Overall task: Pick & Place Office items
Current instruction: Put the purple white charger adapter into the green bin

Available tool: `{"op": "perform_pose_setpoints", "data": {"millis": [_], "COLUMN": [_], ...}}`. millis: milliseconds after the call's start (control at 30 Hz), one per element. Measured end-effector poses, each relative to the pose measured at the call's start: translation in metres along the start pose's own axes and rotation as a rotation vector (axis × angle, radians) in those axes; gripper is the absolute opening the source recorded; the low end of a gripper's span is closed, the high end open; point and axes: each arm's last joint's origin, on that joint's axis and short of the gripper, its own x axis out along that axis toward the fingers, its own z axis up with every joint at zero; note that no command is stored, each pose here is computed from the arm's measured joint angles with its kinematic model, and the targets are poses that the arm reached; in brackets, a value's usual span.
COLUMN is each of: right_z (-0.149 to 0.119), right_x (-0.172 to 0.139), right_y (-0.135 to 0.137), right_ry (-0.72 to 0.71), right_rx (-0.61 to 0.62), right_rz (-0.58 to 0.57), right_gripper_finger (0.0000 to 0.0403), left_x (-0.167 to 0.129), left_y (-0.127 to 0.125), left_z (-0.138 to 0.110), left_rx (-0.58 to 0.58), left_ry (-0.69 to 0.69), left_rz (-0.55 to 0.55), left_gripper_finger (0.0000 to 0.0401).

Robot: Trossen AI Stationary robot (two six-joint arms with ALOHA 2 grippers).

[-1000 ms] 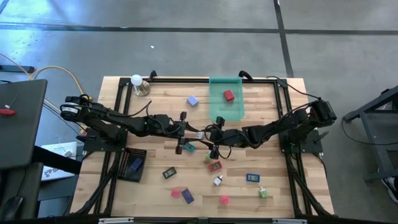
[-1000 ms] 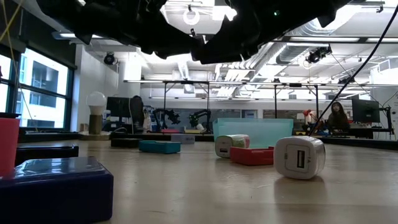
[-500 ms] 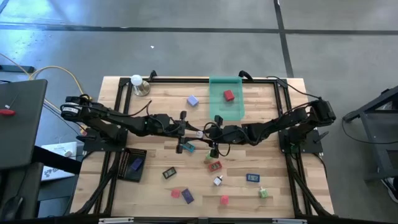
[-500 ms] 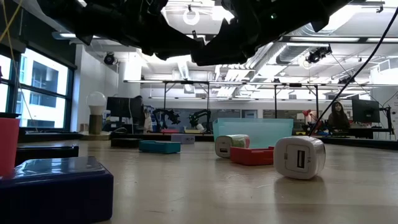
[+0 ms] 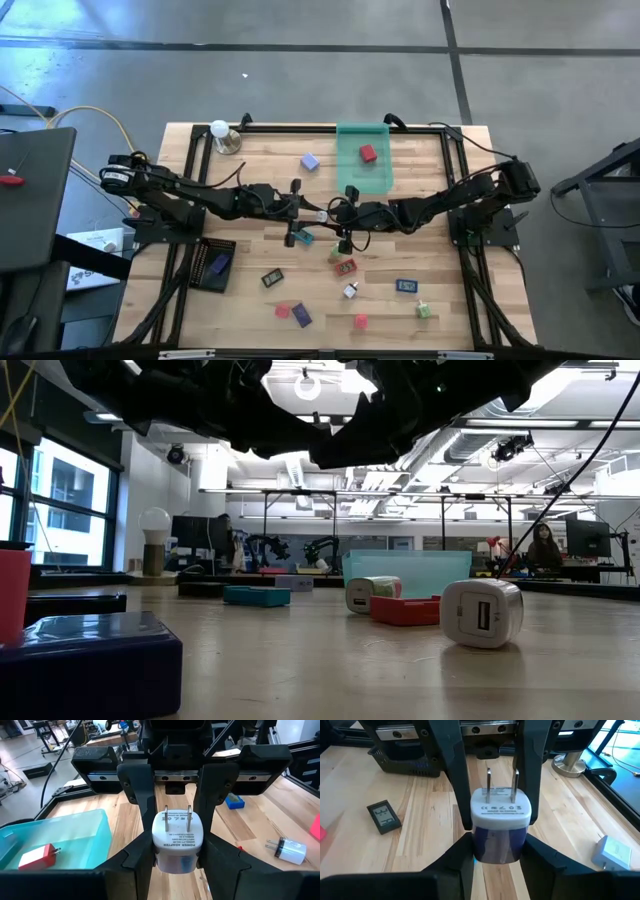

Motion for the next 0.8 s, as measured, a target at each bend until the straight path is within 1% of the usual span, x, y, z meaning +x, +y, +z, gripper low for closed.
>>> {"op": "perform_pose_setpoints", "data": {"millis": [100,200,467,567,667,800], "right_z": [0.0002,0.0004,0.0017,0.0013,0.0005,-0.0020], "right_x": [-0.0002,-0.0007,-0.0008,-0.0008,-0.0008,-0.0008], "right_y": [0.0004,0.0022,0.0023,0.0023,0.0023,0.0022], "right_ry": [0.001,0.000,-0.007,-0.002,0.006,0.030], "right_rx": [0.000,0.001,-0.001,-0.003,-0.005,0.001], "right_rz": [0.002,0.004,0.003,0.004,0.004,0.003], "right_gripper_finger": [0.0118,0.0118,0.0118,0.0118,0.0118,0.0117], "left_x": [0.0000,0.0000,0.0001,0.0000,0.0000,-0.0001], "left_y": [0.0000,0.0001,-0.0001,-0.0023,-0.0023,-0.0027], "left_z": [0.0001,0.0006,0.0018,0.0017,0.0018,0.0019], "left_rx": [-0.014,-0.036,-0.058,-0.093,-0.083,-0.051], "left_ry": [0.000,-0.006,-0.019,-0.015,-0.016,-0.019], "left_rz": [0.003,0.004,0.007,-0.007,-0.010,-0.028], "left_gripper_finger": [0.0138,0.0147,0.0209,0.0228,0.0237,0.0239]}}
